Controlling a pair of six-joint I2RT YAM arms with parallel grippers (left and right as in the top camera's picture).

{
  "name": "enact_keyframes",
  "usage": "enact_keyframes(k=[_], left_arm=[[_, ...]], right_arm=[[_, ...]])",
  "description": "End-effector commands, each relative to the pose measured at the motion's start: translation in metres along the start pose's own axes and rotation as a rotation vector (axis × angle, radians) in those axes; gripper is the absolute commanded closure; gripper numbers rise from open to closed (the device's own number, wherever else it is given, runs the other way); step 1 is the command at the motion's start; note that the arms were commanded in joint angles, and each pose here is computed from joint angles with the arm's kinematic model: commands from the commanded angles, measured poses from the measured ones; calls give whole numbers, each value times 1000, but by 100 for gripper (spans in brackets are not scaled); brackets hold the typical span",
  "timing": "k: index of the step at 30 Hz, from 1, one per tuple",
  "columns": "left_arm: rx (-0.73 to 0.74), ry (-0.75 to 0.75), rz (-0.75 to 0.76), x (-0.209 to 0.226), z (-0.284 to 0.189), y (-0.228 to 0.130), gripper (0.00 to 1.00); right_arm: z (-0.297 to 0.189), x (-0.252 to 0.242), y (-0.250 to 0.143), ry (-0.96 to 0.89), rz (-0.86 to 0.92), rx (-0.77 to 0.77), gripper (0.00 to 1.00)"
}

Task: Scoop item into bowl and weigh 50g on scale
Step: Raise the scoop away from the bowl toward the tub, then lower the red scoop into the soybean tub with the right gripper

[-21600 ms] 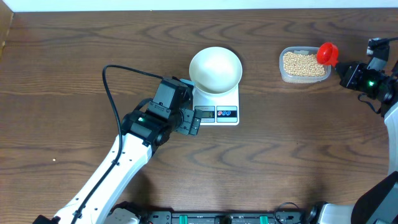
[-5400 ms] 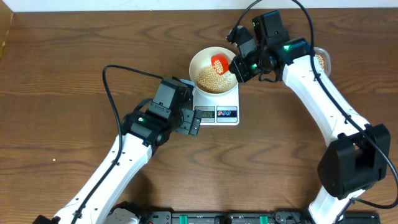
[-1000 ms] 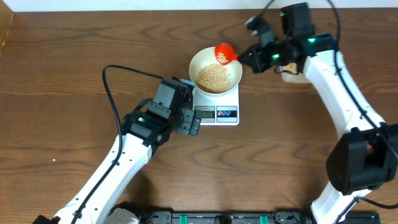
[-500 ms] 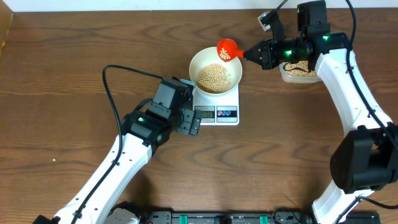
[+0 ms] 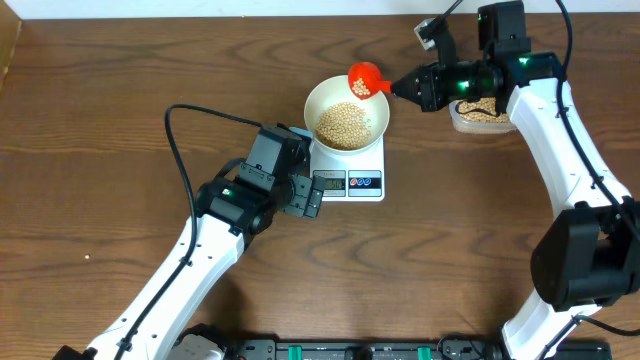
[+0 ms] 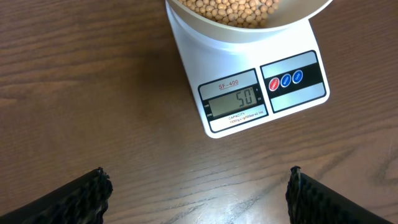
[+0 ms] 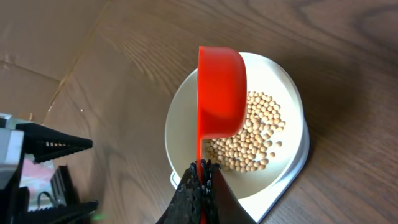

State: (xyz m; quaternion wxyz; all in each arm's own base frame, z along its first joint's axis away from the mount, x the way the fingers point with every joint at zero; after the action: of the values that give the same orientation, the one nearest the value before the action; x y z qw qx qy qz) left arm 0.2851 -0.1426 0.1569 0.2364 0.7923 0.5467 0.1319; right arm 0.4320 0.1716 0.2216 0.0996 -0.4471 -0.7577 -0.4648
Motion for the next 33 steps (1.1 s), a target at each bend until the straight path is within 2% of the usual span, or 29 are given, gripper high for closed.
enact_keyframes(k=[1,6,11,18,26,33], left_arm=[[24,2,-5,2,4,-8,8],[24,2,-5,2,4,-8,8],[24,3,-5,2,4,-8,8],[24,3,-5,2,4,-8,8],[24,2,-5,2,4,-8,8],[24,2,-5,2,4,-8,8]], right_arm=[[-21,14,15,80,-10,-60,99],[-56,0,24,134,57,-138,99],[-102,-37,22,54,139,-209,99],[-168,-88,-8,-81,281,-270,99],[-184,-127,-63,-374,371,-86,99],[-182,-142,-65,-529,324,-19,99]])
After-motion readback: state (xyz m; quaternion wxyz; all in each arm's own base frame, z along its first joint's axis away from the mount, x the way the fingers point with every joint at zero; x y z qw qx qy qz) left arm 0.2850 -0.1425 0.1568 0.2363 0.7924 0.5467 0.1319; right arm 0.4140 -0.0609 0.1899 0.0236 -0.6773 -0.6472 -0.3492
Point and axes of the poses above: each gripper's point midway between its finger pads, its own z axis out along the fingers, its own x axis along the line the jaws close on, y = z × x, the point moved 2 cm from there along -z, back along the fingers, and after that the axes turned 1 degree about z, right-handed, at the moved point
